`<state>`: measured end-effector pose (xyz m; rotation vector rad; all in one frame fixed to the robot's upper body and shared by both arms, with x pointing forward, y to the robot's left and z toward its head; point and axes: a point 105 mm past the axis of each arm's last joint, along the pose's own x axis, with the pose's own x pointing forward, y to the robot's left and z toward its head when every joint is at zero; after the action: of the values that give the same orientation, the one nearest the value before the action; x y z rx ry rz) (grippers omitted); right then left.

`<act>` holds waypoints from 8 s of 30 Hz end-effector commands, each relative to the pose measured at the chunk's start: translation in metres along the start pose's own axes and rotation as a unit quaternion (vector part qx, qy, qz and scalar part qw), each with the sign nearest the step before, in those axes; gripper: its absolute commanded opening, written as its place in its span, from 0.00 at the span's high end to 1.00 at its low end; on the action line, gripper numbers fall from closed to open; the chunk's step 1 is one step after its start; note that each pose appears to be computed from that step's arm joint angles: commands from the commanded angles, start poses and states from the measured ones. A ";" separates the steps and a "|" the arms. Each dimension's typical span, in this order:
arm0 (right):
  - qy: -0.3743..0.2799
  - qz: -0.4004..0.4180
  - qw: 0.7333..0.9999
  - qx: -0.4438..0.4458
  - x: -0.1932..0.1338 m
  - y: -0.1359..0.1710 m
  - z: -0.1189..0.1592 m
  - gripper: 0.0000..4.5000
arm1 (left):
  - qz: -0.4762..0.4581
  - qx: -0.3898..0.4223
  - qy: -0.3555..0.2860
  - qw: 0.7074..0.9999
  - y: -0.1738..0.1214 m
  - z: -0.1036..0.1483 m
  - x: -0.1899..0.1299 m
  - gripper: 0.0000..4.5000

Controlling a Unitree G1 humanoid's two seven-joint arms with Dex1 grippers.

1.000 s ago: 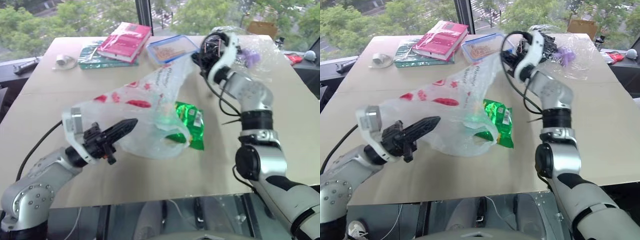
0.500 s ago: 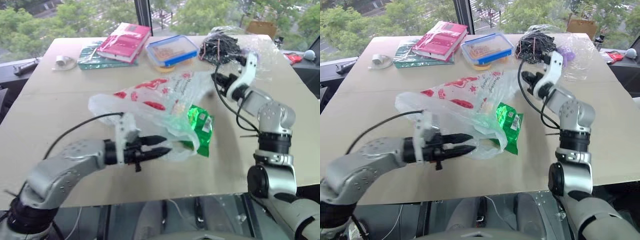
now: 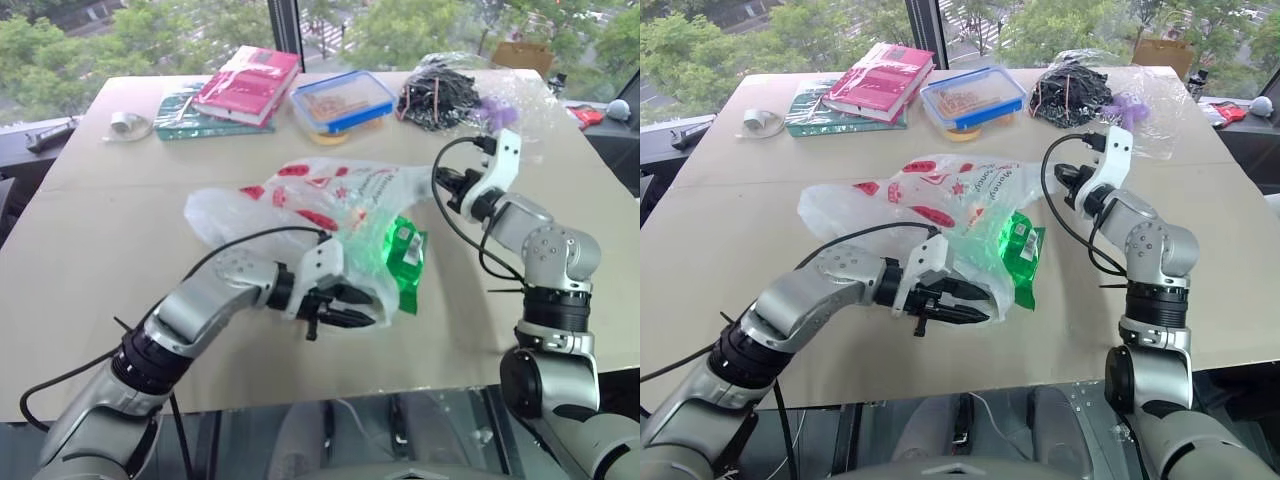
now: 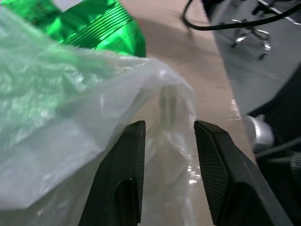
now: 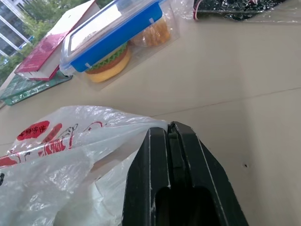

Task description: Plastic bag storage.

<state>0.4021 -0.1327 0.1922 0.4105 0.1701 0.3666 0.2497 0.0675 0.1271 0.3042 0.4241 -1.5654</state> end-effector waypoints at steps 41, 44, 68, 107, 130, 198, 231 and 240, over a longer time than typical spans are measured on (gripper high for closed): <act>-0.204 0.100 0.973 0.042 -0.102 0.033 0.219 1.00 | 0.086 -0.086 -0.621 0.774 0.084 0.294 -0.235 0.99; -0.183 0.069 0.980 0.024 -0.092 0.015 0.192 1.00 | 0.113 -0.050 -0.554 0.824 0.094 0.273 -0.206 0.99; -0.325 0.070 0.925 -0.184 -0.025 0.032 0.261 1.00 | 0.338 0.126 -0.545 0.757 0.087 0.283 -0.260 0.99; 0.109 -0.033 0.992 -0.053 -0.148 0.011 -0.076 0.43 | 0.240 -0.115 -0.426 0.865 0.086 0.161 -0.116 1.00; 0.071 -0.006 0.991 0.114 -0.167 0.045 -0.102 0.01 | 0.231 -0.125 -0.417 0.870 0.084 0.159 -0.107 1.00; 0.068 0.201 0.967 0.144 0.073 0.155 -0.057 0.34 | 0.181 -0.020 -0.334 0.925 0.014 0.119 -0.092 1.00; -0.117 0.074 0.976 -0.170 0.051 0.098 0.051 0.62 | 0.281 -0.068 -0.464 0.837 0.069 0.149 -0.140 1.00; -0.265 0.201 0.943 -0.033 -0.035 0.106 0.186 0.99 | 0.288 -0.076 -0.548 0.782 0.097 0.220 -0.184 1.00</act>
<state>0.4074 -0.1054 0.3476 0.3964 -0.2763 0.5740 0.3637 0.1226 0.3663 -0.5412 -0.3547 -0.9062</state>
